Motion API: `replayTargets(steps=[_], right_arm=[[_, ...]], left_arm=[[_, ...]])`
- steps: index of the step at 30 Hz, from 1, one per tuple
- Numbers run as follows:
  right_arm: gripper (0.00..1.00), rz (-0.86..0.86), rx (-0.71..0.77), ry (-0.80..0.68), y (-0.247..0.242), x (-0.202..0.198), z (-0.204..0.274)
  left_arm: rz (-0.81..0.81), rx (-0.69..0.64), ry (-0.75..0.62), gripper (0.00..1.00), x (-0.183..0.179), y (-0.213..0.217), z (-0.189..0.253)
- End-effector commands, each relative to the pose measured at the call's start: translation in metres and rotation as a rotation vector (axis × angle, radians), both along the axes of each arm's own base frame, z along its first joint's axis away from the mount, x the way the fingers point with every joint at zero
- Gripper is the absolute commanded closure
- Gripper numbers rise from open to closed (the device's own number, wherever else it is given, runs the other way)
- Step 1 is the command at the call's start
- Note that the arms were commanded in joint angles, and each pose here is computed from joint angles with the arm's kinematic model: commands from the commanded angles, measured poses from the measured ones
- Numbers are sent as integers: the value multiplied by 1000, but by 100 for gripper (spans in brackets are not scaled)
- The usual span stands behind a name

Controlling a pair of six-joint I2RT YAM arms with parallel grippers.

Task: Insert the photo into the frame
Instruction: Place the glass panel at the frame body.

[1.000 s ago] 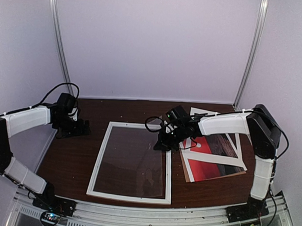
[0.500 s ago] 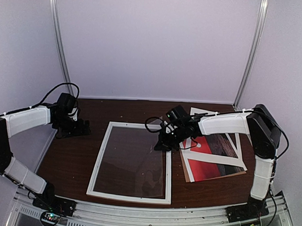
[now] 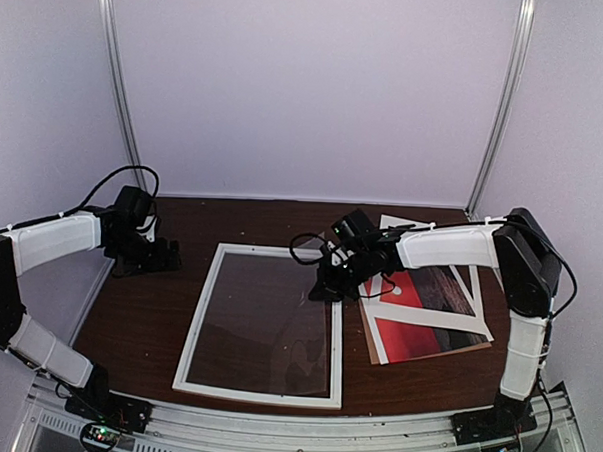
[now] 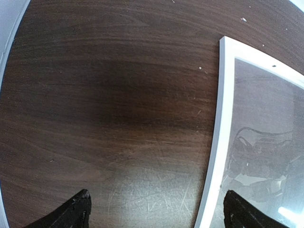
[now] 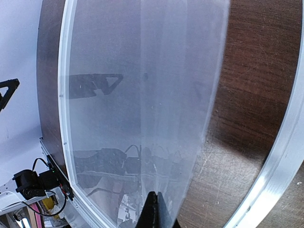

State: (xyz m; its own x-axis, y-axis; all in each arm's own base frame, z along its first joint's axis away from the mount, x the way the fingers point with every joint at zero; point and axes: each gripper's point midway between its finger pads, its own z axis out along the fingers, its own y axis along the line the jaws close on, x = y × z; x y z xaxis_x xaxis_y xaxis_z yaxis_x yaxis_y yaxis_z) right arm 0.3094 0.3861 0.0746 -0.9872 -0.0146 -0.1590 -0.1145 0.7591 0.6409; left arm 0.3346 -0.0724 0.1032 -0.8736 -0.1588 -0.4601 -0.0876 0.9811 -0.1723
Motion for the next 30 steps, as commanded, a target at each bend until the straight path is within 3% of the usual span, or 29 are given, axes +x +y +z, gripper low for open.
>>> replayTargets(steps=[1,30], right_arm=[[100,2,-12,-12,0,5,1],[100,15,-24,-7,-1,5,-4]], left_arm=[[-11,-15,-36,2,6,-5,5],[-14,-15,-28,2,5,-6,3]])
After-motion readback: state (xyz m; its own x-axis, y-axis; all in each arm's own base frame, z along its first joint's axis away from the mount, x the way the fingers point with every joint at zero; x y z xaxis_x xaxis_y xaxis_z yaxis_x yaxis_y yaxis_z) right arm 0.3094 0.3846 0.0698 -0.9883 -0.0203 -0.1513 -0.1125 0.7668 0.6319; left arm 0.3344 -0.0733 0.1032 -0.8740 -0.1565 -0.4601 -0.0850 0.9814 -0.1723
